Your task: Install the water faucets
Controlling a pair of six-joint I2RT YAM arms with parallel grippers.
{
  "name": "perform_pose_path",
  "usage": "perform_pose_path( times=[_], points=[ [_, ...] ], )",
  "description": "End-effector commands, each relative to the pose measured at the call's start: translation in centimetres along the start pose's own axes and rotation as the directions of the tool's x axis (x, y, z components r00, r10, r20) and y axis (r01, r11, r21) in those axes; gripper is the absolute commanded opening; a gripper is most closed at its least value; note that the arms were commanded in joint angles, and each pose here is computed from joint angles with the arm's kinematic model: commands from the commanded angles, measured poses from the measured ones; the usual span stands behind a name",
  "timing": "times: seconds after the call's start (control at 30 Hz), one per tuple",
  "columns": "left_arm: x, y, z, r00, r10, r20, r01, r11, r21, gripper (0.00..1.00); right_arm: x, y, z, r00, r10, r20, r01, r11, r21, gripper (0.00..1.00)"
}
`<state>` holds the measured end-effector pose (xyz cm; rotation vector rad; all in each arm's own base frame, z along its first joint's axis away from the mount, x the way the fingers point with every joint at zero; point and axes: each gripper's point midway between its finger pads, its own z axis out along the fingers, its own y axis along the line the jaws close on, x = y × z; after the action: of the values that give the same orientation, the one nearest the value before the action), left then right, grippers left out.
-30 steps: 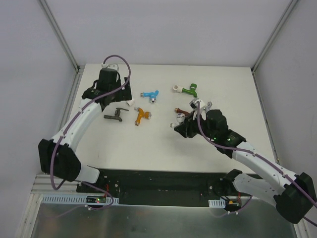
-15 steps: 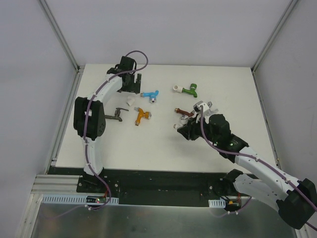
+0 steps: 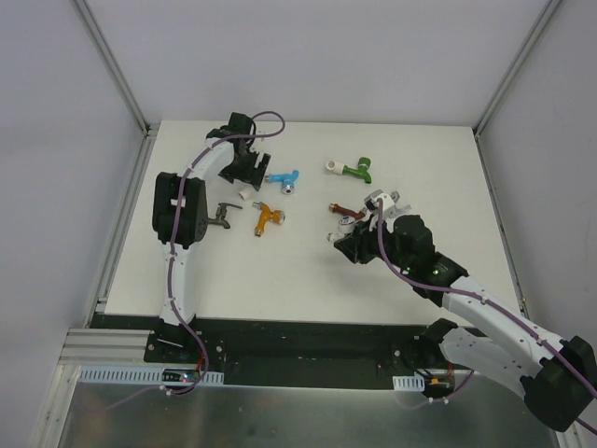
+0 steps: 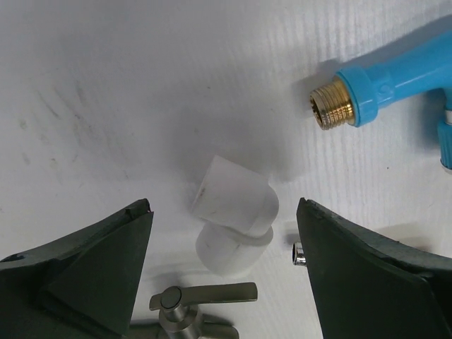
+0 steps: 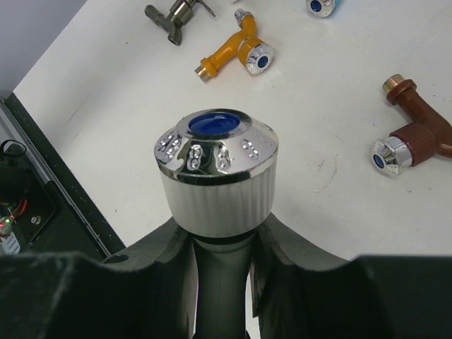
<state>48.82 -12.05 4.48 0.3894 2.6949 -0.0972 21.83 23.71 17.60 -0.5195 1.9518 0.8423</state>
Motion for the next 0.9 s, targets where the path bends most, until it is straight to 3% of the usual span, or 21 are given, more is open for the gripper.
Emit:
perform_pose_path(
  times=[0.0, 0.27, 0.5, 0.67, 0.87],
  points=[
    [0.4, -1.2, -0.1, 0.995, 0.093, -0.032, -0.089, 0.992, 0.093, 0.86, -2.4, 0.4, 0.1, 0.996, -0.03, 0.086, 0.031, 0.999, -0.012, 0.0],
    [1.3, -2.0, 1.3, 0.986, 0.152, -0.065, -0.14, 0.977, 0.164, 0.83, -2.1, 0.1, 0.2, 0.997, -0.029, 0.075, 0.029, 1.0, -0.001, 0.0],
    [0.8, -1.7, -0.5, 0.988, 0.142, -0.058, -0.133, 0.981, 0.139, 0.41, -2.1, 0.1, 0.0, 0.997, -0.027, 0.073, 0.026, 1.0, 0.006, 0.0],
    [-1.2, -0.9, -4.8, 0.998, 0.06, 0.021, -0.061, 0.996, 0.058, 0.23, -2.4, 0.4, -0.4, 0.996, -0.031, 0.085, 0.031, 0.999, -0.004, 0.0],
    [-0.5, -1.7, -11.6, 0.977, -0.188, 0.098, 0.186, 0.982, 0.031, 0.21, -2.7, 1.0, -1.0, 0.995, -0.016, 0.102, 0.018, 0.999, -0.028, 0.0]
  ],
)
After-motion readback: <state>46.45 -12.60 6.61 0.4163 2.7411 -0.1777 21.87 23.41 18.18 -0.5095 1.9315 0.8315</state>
